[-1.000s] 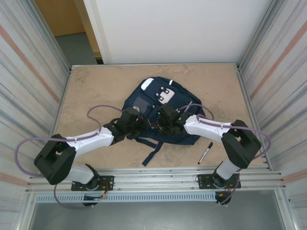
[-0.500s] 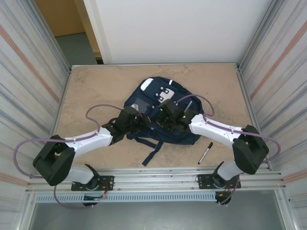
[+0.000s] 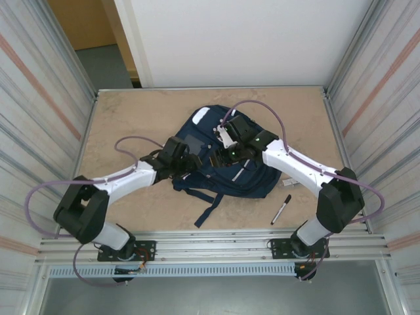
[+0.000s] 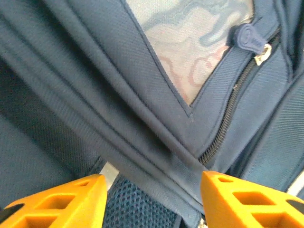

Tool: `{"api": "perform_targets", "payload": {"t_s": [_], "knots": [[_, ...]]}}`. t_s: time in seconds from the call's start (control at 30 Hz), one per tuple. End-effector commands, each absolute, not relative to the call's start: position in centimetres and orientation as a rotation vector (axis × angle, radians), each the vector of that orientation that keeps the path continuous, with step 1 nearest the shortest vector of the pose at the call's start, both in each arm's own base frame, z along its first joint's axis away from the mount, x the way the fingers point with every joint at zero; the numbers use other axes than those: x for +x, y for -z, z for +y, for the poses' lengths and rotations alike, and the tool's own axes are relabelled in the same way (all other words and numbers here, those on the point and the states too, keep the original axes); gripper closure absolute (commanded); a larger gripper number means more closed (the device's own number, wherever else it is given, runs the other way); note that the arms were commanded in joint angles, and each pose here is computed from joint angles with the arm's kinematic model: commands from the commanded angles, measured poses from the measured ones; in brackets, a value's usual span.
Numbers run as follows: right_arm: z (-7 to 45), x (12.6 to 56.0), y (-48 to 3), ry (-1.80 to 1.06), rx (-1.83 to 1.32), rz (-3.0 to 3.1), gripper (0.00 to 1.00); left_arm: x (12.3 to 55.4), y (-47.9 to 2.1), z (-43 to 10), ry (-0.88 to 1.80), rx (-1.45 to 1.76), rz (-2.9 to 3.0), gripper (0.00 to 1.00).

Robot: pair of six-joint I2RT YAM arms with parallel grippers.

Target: Pack books, pencil case, and school supplies into a backpack

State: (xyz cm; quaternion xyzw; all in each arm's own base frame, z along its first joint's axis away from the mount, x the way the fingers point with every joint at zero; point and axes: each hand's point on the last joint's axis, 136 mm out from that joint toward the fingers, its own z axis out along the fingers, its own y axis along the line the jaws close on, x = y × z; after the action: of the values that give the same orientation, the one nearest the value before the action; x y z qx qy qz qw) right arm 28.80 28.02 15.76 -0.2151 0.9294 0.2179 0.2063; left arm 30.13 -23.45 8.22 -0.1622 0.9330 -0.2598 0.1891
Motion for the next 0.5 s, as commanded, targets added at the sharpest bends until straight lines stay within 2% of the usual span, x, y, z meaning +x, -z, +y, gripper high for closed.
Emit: {"api": "perform_targets", "payload": {"t_s": [0.0, 0.13, 0.2, 0.23, 0.37, 0.47], "knots": [[27.3, 28.3, -15.1, -0.614, -0.685, 2.591, 0.57, 30.1, -7.6, -24.6, 0.723, -0.395, 2.709, 0.49], [27.5, 27.7, -14.9, -0.656, -0.697, 2.599, 0.58, 30.6, -6.9, -24.6, 0.593, -0.367, 2.763, 0.55], [27.5, 27.3, -14.2, -0.664, -0.729, 2.603, 0.59, 31.0, -6.5, -24.2, 0.515, -0.369, 2.773, 0.64], [27.8, 26.8, -13.9, -0.679, -0.773, 2.597, 0.58, 31.0, -6.1, -23.9, 0.474, -0.383, 2.780, 0.73], [28.3, 25.3, -13.3, -0.691, -1.038, 2.499, 0.53, 30.8, -5.9, -24.0, 0.461, -0.396, 2.788, 0.97], [28.7, 25.3, -13.4, -0.789, -1.120, 2.432, 0.50, 30.5, -7.0, -24.0, 0.482, -0.386, 2.767, 1.00]]}}
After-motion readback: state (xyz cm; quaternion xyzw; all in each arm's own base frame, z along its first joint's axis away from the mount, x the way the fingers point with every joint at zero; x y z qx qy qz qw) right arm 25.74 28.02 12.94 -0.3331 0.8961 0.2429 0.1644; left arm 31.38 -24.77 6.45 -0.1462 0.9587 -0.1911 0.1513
